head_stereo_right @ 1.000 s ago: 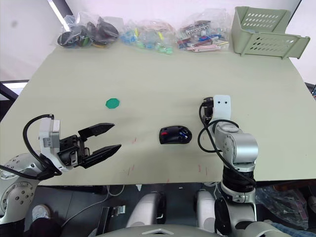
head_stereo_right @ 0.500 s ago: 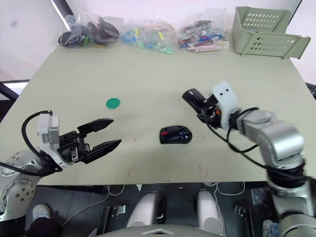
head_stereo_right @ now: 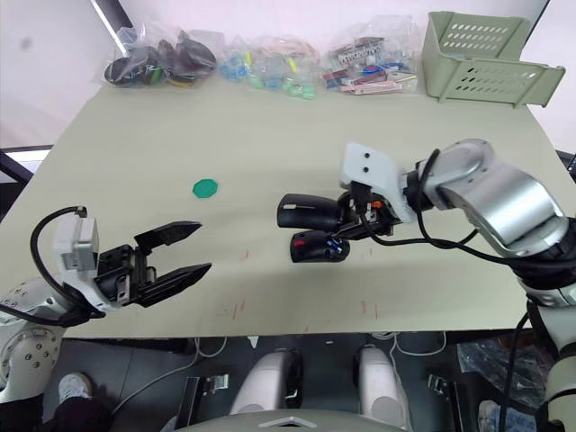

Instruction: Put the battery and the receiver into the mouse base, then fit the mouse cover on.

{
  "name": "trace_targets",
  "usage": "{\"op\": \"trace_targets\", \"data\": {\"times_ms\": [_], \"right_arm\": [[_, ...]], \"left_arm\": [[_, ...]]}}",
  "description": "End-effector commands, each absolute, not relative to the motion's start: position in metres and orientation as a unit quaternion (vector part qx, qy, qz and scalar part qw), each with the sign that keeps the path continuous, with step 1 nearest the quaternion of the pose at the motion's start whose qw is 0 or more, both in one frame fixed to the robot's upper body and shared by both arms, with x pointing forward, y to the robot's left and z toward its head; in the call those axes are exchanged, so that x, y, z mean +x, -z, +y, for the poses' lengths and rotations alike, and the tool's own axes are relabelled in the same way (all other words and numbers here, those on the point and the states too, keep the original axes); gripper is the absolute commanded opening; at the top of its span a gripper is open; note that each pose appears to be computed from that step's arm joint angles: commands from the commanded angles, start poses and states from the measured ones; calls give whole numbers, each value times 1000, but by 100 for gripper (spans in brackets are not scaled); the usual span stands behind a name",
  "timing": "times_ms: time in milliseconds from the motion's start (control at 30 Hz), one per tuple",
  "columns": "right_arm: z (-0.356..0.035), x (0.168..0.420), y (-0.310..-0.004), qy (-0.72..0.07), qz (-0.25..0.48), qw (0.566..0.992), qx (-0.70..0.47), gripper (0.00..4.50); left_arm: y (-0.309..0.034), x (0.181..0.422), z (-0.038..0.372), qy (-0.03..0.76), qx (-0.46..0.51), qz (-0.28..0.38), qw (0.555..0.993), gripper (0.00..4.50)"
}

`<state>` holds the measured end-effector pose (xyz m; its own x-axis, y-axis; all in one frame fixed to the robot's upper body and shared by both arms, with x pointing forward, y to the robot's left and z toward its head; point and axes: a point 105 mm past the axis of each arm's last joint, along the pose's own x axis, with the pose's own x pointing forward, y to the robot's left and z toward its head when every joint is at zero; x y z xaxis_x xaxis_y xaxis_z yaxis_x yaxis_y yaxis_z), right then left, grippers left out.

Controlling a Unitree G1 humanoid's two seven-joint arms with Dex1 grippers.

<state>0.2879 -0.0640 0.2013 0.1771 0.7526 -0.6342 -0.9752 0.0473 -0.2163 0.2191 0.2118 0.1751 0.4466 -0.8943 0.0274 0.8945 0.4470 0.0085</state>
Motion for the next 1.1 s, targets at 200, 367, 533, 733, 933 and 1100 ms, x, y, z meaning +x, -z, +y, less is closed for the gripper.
{"op": "trace_targets", "data": {"times_ms": [200, 367, 533, 733, 933, 1100], "right_arm": [[-45, 295, -184, -657, 177, 647, -344, 227], [-44, 301, -175, -662, 188, 635, -350, 227], [-46, 308, -169, -657, 200, 633, -357, 227], [-53, 314, -162, -649, 216, 635, -359, 227], [-56, 318, -158, -646, 220, 634, -363, 227], [-59, 319, -152, -649, 230, 626, -366, 227]], "left_arm": [[-189, 214, 221, 548, -13, -9, 836, 450], [-190, 211, 220, 551, -13, -6, 835, 450], [-191, 209, 218, 551, -18, -2, 834, 450], [-191, 206, 219, 551, -20, 2, 834, 450], [-192, 205, 219, 551, -22, 5, 834, 450], [-192, 205, 218, 552, -21, 7, 833, 450]]}}
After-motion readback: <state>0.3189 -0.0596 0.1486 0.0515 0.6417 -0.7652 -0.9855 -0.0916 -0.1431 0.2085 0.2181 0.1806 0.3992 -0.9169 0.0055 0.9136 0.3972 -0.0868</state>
